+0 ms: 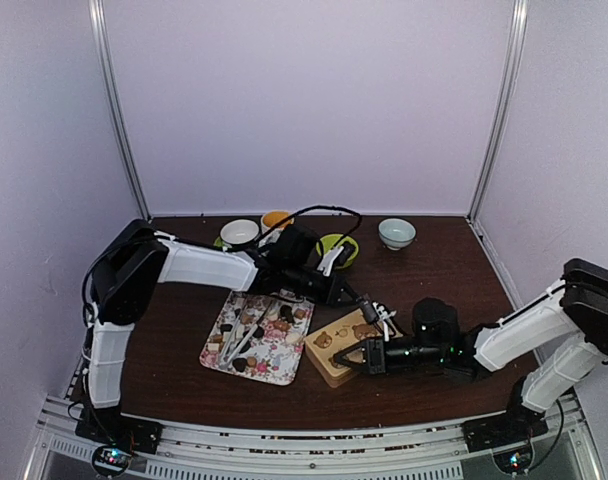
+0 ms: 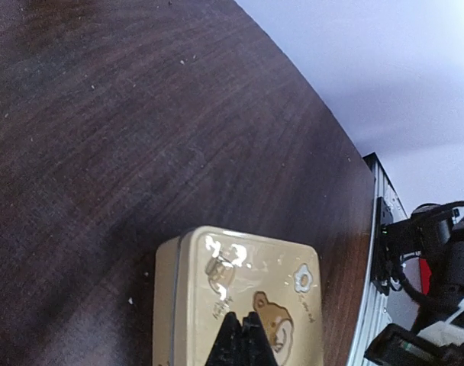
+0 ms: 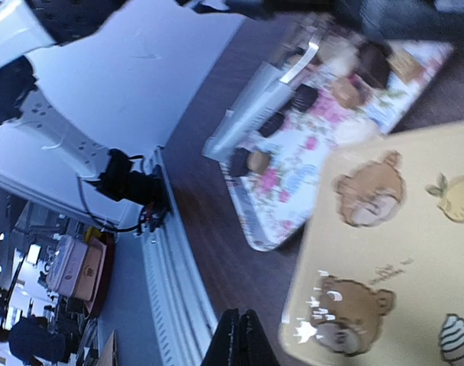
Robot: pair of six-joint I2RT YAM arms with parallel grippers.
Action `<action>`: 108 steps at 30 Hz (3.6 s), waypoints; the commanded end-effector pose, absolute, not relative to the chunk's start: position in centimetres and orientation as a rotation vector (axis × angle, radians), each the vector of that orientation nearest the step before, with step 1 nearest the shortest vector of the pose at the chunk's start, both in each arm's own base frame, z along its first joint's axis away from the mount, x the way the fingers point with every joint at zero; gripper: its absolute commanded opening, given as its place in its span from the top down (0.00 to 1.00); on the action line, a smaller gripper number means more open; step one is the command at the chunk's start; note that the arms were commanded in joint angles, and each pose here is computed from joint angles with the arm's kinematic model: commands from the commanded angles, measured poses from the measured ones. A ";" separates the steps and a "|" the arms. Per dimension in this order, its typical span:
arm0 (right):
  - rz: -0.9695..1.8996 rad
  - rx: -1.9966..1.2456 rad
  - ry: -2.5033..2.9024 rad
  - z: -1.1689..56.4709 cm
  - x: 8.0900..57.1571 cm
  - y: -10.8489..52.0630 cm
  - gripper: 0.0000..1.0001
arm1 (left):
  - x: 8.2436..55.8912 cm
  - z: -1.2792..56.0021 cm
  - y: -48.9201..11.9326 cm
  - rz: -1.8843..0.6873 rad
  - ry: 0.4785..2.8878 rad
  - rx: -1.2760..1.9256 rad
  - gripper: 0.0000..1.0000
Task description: Pack the chocolate
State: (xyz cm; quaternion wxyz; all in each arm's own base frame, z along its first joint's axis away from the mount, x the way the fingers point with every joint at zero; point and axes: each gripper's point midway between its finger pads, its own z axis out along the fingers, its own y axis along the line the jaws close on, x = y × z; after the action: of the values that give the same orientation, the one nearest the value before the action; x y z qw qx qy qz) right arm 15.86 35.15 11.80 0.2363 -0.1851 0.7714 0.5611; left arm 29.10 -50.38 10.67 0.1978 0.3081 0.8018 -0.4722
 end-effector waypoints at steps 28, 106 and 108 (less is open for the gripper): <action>0.464 -0.090 2.009 18.1 27.4 16.0 0.93 | 32.1 23.0 -31.7 -0.709 2.138 0.564 0.72; -0.123 0.136 1.593 17.3 37.1 -1.4 0.00 | 38.8 16.5 3.0 0.272 1.647 0.031 0.02; -0.123 0.136 1.593 17.3 37.1 -1.4 0.00 | 38.8 16.5 2.9 0.271 1.648 0.034 0.02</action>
State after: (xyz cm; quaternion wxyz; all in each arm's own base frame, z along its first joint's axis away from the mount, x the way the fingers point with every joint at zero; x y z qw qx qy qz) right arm 36.82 -1.51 16.23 0.6823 0.0652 0.7259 -0.0572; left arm 38.25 2.82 14.62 0.6442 0.0206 0.7543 0.1251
